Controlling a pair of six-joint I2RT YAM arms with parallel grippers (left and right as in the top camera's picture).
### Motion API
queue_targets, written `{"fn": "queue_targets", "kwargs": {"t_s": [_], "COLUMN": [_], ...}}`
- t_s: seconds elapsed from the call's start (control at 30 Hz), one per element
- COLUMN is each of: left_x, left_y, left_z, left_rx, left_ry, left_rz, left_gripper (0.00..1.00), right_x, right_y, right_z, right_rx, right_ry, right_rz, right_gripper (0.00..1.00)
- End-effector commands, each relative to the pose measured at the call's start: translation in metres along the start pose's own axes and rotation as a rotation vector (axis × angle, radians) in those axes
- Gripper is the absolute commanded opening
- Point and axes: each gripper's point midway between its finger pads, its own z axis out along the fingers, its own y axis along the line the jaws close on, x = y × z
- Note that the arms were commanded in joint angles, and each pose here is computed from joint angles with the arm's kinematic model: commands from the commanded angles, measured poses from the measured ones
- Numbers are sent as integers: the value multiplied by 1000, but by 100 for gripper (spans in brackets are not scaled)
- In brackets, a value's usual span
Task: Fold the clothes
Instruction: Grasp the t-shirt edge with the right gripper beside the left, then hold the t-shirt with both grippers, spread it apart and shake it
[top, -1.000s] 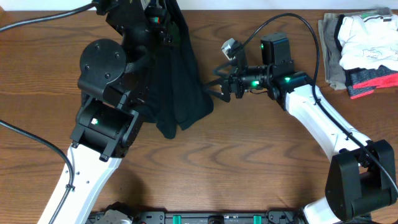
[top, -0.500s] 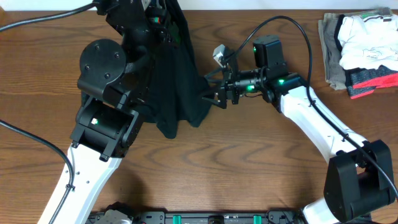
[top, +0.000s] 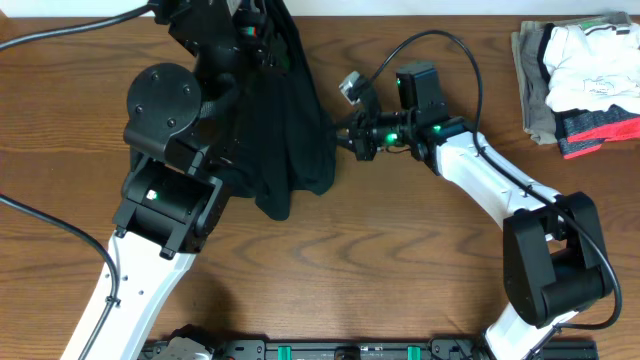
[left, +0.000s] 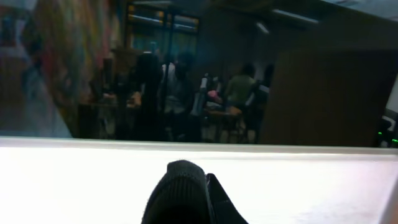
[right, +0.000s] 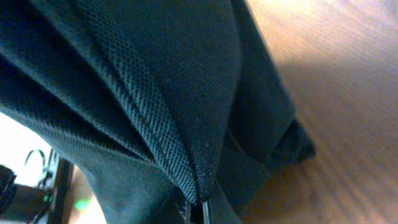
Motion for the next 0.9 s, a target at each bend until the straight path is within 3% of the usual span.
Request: {"fn": "queue_targets", "kwargs": {"t_s": [0.0, 0.3, 0.43, 0.63, 0.87], "left_x": [-18, 4, 1, -18, -61], "left_y": [24, 74, 95, 104, 95], "left_z": [-9, -39, -51, -52, -55], "left_rx": [-103, -247, -306, -330, -304], "left_ry": [-33, 138, 156, 84, -85], "left_rz": [26, 88, 100, 99, 77], "left_gripper": [6, 6, 6, 6, 5], "right_x": [-28, -113, -134, -154, -176], "right_y": [-9, -46, -52, -41, -1], "right_z": [-23, -156, -211, -269, -311], "right_rx": [35, 295, 520, 862, 987], "right_ry": [-77, -287, -259, -132, -130], "right_rz": [-12, -78, -119, -135, -130], "right_gripper": [1, 1, 1, 1, 1]}}
